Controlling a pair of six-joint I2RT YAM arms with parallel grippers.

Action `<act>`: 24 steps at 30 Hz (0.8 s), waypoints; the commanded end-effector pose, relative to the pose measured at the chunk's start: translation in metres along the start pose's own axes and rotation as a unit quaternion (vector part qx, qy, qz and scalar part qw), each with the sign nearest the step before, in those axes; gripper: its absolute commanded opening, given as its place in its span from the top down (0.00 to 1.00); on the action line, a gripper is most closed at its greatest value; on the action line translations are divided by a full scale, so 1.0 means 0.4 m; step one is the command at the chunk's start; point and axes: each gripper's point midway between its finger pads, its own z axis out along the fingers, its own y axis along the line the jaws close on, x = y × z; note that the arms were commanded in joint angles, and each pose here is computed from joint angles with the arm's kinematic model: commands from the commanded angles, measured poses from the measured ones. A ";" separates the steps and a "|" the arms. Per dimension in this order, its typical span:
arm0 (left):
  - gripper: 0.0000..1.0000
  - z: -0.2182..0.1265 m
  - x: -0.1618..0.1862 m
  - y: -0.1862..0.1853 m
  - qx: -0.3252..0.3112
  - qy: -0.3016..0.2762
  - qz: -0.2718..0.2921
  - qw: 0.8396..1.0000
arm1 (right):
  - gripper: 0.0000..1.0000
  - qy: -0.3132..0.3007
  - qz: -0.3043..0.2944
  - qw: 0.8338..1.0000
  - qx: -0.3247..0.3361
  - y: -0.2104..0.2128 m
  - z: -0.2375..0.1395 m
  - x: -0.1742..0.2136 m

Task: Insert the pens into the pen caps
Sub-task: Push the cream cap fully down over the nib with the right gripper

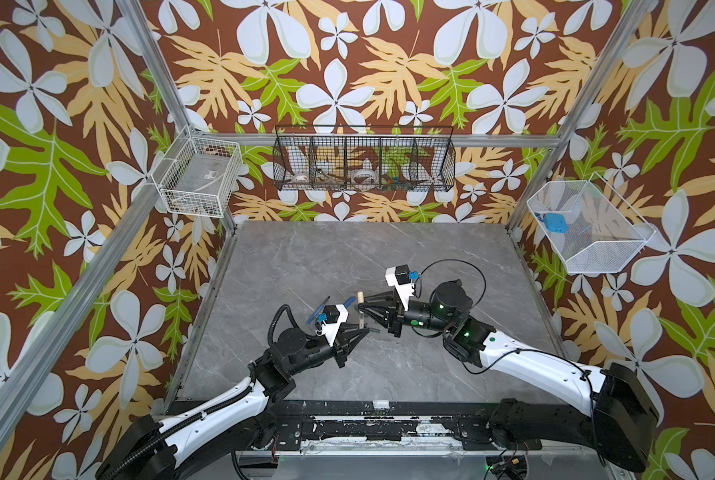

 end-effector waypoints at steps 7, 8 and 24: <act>1.00 -0.001 -0.032 -0.006 0.003 -0.024 0.008 1.000 | 0.78 0.011 -0.004 1.000 0.011 -0.005 -0.007 0.014; 1.00 0.000 -0.031 -0.005 0.003 -0.023 0.007 1.000 | 0.76 0.013 -0.005 1.000 0.011 -0.005 -0.007 0.014; 1.00 0.029 -0.005 0.011 -0.004 0.009 -0.008 1.000 | 0.41 0.065 -0.007 0.996 0.060 -0.010 -0.063 -0.037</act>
